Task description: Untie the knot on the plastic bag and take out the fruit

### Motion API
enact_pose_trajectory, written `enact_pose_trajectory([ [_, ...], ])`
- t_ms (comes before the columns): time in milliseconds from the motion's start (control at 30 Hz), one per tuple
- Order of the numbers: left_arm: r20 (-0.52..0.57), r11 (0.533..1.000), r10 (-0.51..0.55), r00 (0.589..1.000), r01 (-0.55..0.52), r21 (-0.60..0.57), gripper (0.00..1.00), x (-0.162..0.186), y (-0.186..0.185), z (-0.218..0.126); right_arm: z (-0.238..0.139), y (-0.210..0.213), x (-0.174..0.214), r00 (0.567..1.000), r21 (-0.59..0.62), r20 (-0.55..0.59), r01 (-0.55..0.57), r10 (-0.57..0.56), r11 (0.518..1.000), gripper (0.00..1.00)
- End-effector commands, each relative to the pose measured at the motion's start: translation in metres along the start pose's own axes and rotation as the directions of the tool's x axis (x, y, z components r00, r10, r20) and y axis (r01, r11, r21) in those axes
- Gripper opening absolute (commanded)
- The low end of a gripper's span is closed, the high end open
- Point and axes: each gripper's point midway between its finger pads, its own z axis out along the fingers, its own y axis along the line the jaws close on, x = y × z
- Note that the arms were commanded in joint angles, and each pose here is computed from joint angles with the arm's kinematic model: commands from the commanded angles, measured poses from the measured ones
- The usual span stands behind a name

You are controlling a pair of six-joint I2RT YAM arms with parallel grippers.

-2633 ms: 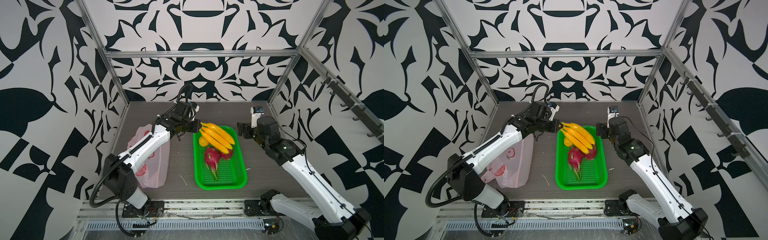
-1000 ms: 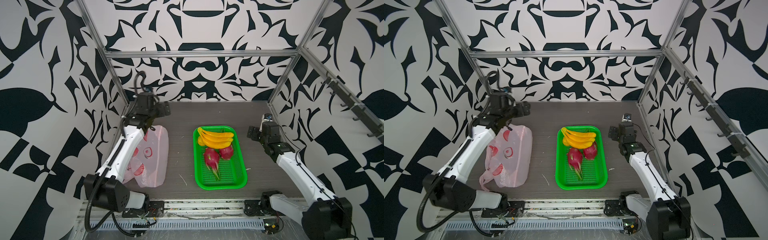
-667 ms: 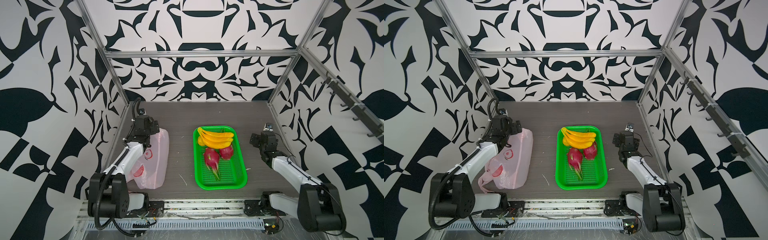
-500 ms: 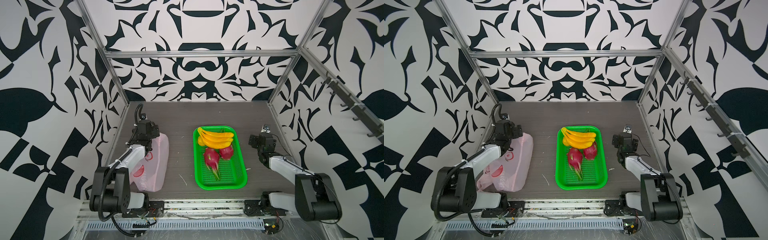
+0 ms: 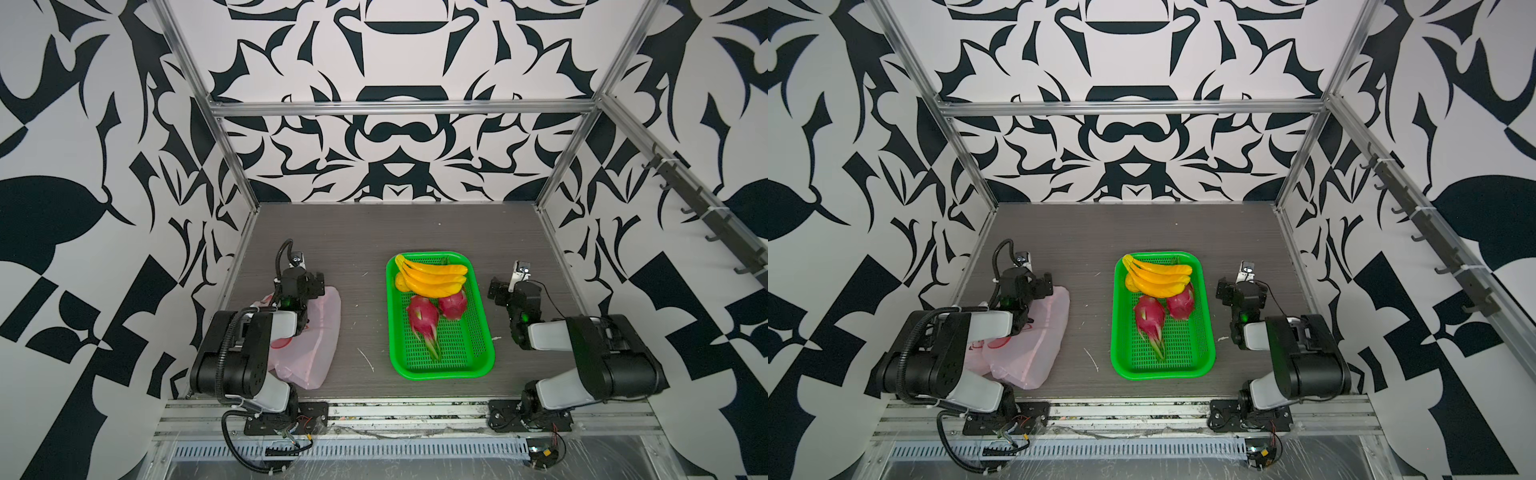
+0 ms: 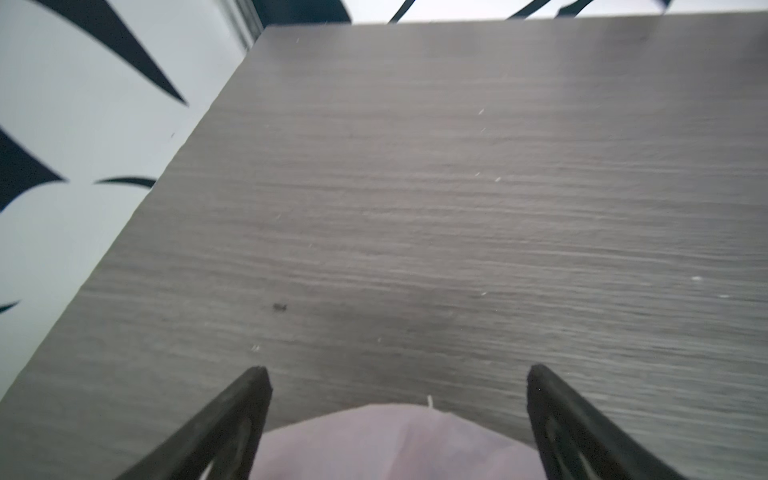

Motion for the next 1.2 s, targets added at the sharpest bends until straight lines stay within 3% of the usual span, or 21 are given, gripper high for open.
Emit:
enact_pose_trajectory([
  [0, 0.136, 0.995, 0.004, 0.991, -0.019, 0.103, 0.99, -0.019, -0.016, -0.006, 0.003, 0.011, -0.028, 0.993, -0.049, 0.119, 0.003, 0.003, 0.999, 1.00],
  [67, 0.194, 0.995, 0.015, 0.981, -0.035, 0.099, 0.99, -0.021, -0.016, -0.007, 0.005, 0.010, -0.026, 0.997, -0.038, 0.082, 0.004, -0.001, 0.999, 1.00],
  [167, 0.137, 0.992, 0.011, 0.990, -0.027, 0.120, 0.99, -0.017, -0.019, -0.005, 0.008, 0.014, -0.026, 0.998, -0.048, 0.070, 0.012, -0.009, 0.999, 1.00],
  [233, 0.168, 0.993, 0.011, 0.986, -0.030, 0.114, 0.99, -0.020, -0.018, -0.005, 0.008, 0.014, -0.026, 0.997, -0.049, 0.073, 0.016, -0.012, 0.999, 1.00],
  [400, 0.158, 0.994, 0.011, 0.987, -0.028, 0.110, 0.99, -0.019, -0.018, -0.005, 0.010, 0.041, -0.024, 0.996, -0.194, 0.049, 0.079, -0.070, 0.978, 1.00],
  [967, 0.158, 0.994, 0.011, 0.987, -0.028, 0.110, 0.99, -0.019, -0.017, -0.005, 0.010, 0.042, -0.024, 0.996, -0.203, 0.049, 0.087, -0.079, 0.975, 1.00],
  [1167, 0.160, 0.994, 0.010, 0.987, -0.028, 0.109, 0.99, -0.019, -0.017, -0.005, -0.031, 0.022, -0.021, 0.970, -0.156, 0.245, 0.041, -0.001, 0.987, 1.00],
])
